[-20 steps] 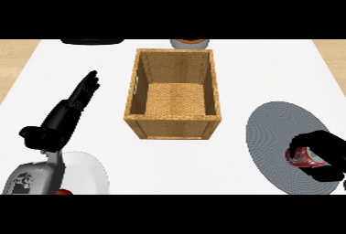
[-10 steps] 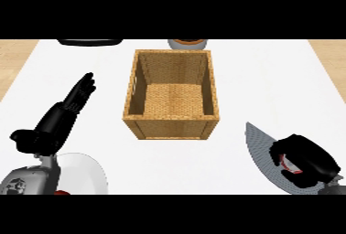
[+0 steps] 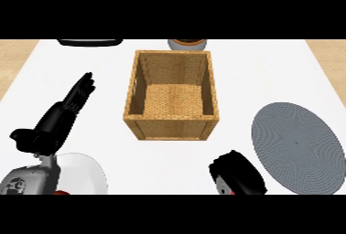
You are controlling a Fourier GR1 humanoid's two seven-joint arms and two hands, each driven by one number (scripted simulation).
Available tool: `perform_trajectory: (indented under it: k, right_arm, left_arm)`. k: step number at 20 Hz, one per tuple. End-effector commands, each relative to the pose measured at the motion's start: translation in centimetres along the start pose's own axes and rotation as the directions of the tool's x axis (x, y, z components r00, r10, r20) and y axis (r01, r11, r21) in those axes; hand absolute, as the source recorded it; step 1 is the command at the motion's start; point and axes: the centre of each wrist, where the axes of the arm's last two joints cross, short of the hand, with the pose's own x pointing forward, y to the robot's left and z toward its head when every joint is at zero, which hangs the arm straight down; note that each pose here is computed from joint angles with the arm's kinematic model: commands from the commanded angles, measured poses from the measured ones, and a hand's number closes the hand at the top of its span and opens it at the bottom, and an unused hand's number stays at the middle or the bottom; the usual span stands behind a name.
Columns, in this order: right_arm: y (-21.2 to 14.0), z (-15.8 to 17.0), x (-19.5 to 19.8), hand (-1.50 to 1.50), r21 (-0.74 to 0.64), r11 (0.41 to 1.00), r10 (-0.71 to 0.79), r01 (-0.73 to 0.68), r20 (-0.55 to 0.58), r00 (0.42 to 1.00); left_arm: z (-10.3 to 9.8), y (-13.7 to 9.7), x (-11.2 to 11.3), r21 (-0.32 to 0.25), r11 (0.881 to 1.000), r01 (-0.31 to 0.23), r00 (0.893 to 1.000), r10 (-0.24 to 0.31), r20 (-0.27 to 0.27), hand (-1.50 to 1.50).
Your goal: Pick the can from the placemat and place it in the basket
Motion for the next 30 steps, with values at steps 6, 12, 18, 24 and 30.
perform_trajectory:
  k: [6,12,18,24,30]
  right_arm:
    - [-0.4,2.0,14.0,1.50,-0.243,0.847,-0.438,0.473,0.185,0.880]
    - [-2.6,5.3,20.7,1.50,-0.360,0.713,-0.544,0.602,0.259,0.798]
    - [-3.9,4.5,20.3,1.50,-0.469,0.669,-0.553,0.577,0.205,0.808]
    - [-5.5,3.0,19.1,1.50,-0.559,0.688,-0.488,0.462,0.114,0.865]
    - [-6.4,2.0,18.8,1.50,-0.644,0.629,-0.502,0.436,0.092,0.860]
  left_arm:
    - [0.3,0.1,-0.3,0.007,1.000,-0.009,1.000,0.009,-0.008,0.00]
    - [0.3,1.0,-0.9,0.013,1.000,0.009,1.000,-0.009,-0.015,0.00]
    - [0.7,0.4,-0.9,0.027,1.000,0.000,1.000,0.001,-0.014,0.00]
    - [0.7,0.6,-0.8,0.012,1.000,-0.002,1.000,0.002,-0.005,0.00]
    - [0.1,0.7,-0.3,0.005,1.000,0.007,1.000,-0.007,-0.002,0.00]
